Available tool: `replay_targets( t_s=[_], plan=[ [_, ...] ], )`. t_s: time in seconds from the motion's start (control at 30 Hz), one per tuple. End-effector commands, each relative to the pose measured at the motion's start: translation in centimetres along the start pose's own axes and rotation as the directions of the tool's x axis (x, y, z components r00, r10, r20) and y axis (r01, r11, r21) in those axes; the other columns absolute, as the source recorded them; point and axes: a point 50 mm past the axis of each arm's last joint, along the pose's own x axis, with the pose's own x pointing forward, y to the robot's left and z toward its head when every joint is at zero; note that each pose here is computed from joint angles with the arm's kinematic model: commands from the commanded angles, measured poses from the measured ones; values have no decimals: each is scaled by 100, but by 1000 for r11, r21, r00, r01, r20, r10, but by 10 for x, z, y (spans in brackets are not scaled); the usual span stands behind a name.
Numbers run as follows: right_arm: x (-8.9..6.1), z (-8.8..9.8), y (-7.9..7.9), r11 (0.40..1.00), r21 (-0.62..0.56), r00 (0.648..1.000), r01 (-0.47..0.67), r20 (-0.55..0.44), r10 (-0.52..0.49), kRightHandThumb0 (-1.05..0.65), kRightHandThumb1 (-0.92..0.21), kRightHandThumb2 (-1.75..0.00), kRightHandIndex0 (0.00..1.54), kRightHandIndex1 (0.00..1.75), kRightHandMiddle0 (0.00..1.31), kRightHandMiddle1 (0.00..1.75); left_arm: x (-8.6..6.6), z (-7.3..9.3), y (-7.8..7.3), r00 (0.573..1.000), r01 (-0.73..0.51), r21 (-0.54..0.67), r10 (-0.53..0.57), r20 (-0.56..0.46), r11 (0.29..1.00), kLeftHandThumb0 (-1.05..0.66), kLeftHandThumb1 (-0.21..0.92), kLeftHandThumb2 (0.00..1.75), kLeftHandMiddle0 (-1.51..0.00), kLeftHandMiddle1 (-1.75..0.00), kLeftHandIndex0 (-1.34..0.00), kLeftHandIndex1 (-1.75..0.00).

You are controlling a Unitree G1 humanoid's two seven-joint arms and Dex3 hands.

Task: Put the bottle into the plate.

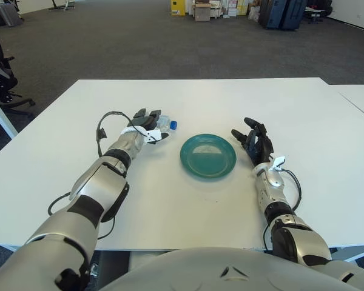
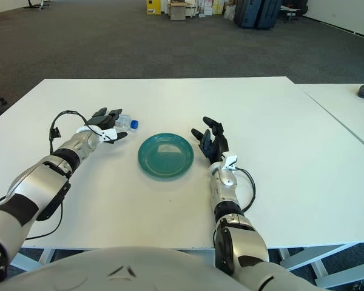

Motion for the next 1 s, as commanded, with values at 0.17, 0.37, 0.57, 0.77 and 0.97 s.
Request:
replay_targets(
  t_s=[0.17,0.37,0.57,0.77,0.97],
  plan=[
    [-27,-29,-15,998,18,990,56,-134,-53,-81,-92,-89,82,20,13,94,-3,-7,-10,997,73,233,-78,12,970,-77,90,19,-49,-9,0,-104],
    [-26,-28,-14,999,23,991,48,-126,-45,-82,-92,-93,83,27,14,94,-4,-4,-7,995,-25,440,-19,96,898,-68,65,50,-53,-153,-2,-165],
    [-26,-28,-13,999,25,991,47,-123,-44,-82,-92,-96,76,43,14,94,-6,-4,-7,987,-98,583,2,162,807,-62,57,66,-65,-172,-11,-174],
    [-26,-28,-12,998,24,990,53,-129,-50,-83,-92,-100,74,50,15,95,-8,-5,-6,971,-167,677,0,238,717,-43,59,86,-84,-174,-40,-168],
    [-26,-28,-11,998,33,991,58,-126,-54,-84,-92,-103,73,52,16,95,-8,-6,-4,962,-180,726,-35,270,664,-41,57,89,-101,-175,-49,-163]
  ],
)
